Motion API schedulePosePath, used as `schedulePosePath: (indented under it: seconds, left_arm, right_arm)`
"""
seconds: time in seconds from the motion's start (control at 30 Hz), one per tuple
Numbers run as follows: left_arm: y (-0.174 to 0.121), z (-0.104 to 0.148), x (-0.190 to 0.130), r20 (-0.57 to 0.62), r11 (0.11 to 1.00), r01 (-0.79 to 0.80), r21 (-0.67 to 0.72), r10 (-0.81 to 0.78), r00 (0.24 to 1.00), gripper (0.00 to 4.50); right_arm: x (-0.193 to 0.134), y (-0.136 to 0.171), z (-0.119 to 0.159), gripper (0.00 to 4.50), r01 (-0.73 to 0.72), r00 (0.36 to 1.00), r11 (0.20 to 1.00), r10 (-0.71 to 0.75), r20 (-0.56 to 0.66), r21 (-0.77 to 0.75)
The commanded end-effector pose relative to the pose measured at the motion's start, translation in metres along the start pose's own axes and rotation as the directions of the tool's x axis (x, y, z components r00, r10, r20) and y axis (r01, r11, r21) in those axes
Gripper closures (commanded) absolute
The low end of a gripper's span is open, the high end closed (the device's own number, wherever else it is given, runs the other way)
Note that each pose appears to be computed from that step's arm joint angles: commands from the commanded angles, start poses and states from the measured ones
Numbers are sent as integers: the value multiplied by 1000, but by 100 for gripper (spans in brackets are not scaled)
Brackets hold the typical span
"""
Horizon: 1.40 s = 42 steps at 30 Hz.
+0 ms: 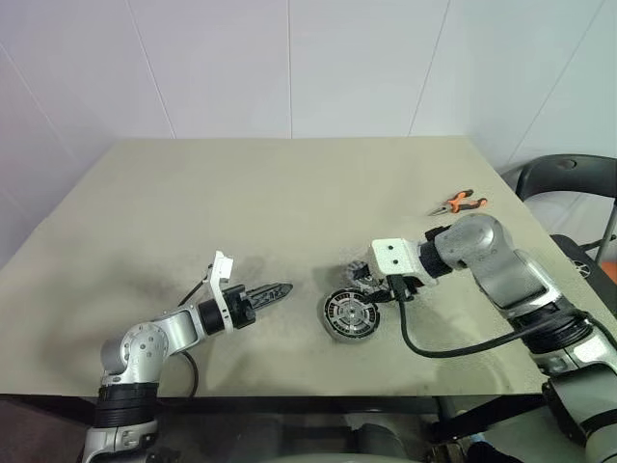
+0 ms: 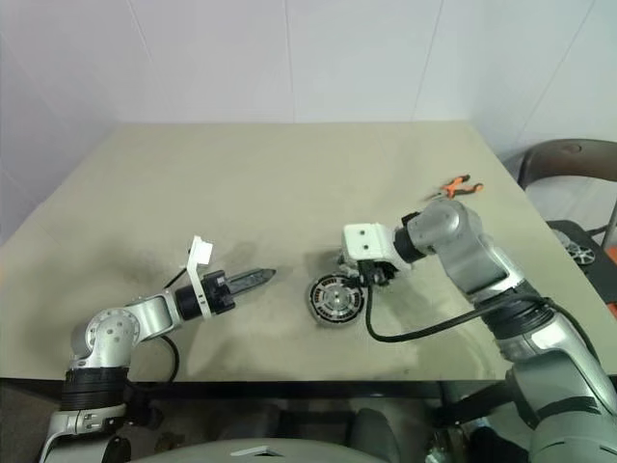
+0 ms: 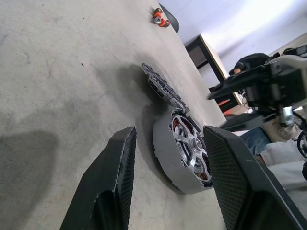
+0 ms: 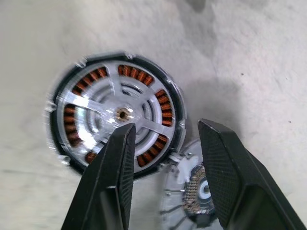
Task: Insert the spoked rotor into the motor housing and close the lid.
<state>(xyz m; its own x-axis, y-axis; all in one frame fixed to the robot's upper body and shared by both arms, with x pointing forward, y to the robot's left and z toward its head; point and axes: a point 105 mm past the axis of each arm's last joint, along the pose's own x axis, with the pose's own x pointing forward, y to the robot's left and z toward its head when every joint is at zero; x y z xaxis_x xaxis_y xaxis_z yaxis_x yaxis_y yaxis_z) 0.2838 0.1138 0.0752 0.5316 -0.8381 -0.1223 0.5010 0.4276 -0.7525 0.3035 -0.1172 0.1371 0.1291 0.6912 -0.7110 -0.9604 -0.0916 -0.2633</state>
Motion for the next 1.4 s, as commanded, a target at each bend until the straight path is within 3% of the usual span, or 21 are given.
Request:
schedulePosePath:
  seconds: [0.03, 0.13, 0.27, 0.33, 0.43, 0.7, 0.8, 0.93, 1.07, 1.17, 1.4]
  left_arm:
    - [-7, 12, -2, 33, 999, 23, 35, -24, 999, 214]
    - [-7, 16, -3, 38, 999, 21, 42, -23, 999, 214]
    - [-9, 20, -4, 30, 998, 24, 55, -26, 999, 214]
    - [-9, 23, -5, 16, 997, 28, 72, -30, 999, 214]
    - [-15, 25, -6, -45, 989, 76, 130, -71, 996, 214]
    - [-25, 30, -9, -146, 938, 139, 317, -97, 985, 214]
    - [-34, 16, -24, -266, 847, 229, 480, -109, 958, 214]
    - [-34, 14, -41, -337, 685, 296, 666, -79, 938, 214]
    - [-25, 15, -49, -386, 496, 348, 795, -28, 922, 214]
    - [-29, 23, -47, -351, 472, 336, 815, -60, 934, 214]
    - [-37, 36, -30, -245, 552, 265, 791, -111, 963, 214]
  right_arm:
    - [-35, -17, 35, 233, 107, 984, 991, -116, 136, 74]
    - [-49, -24, 35, 233, 213, 948, 954, -254, 190, 209]
    - [-55, -6, 22, 233, 227, 949, 937, -274, 157, 266]
    - [-53, 13, 13, 233, 205, 968, 950, -233, 98, 235]
    - [-46, 41, -9, 233, 143, 987, 989, -140, -73, 34]
    - [-47, 33, -17, 233, 120, 977, 970, -154, -148, -213]
    - [-44, 38, -13, 233, 65, 987, 968, -99, -131, -241]
    - [-45, 39, -16, 146, 32, 988, 967, -69, -135, -254]
    - [-41, 40, -17, 7, 17, 990, 960, -56, -131, -280]
    - [-35, 37, -20, 3, 31, 987, 951, -79, -143, -309]
    - [-15, 34, -17, 3, 37, 989, 916, -92, -119, -400]
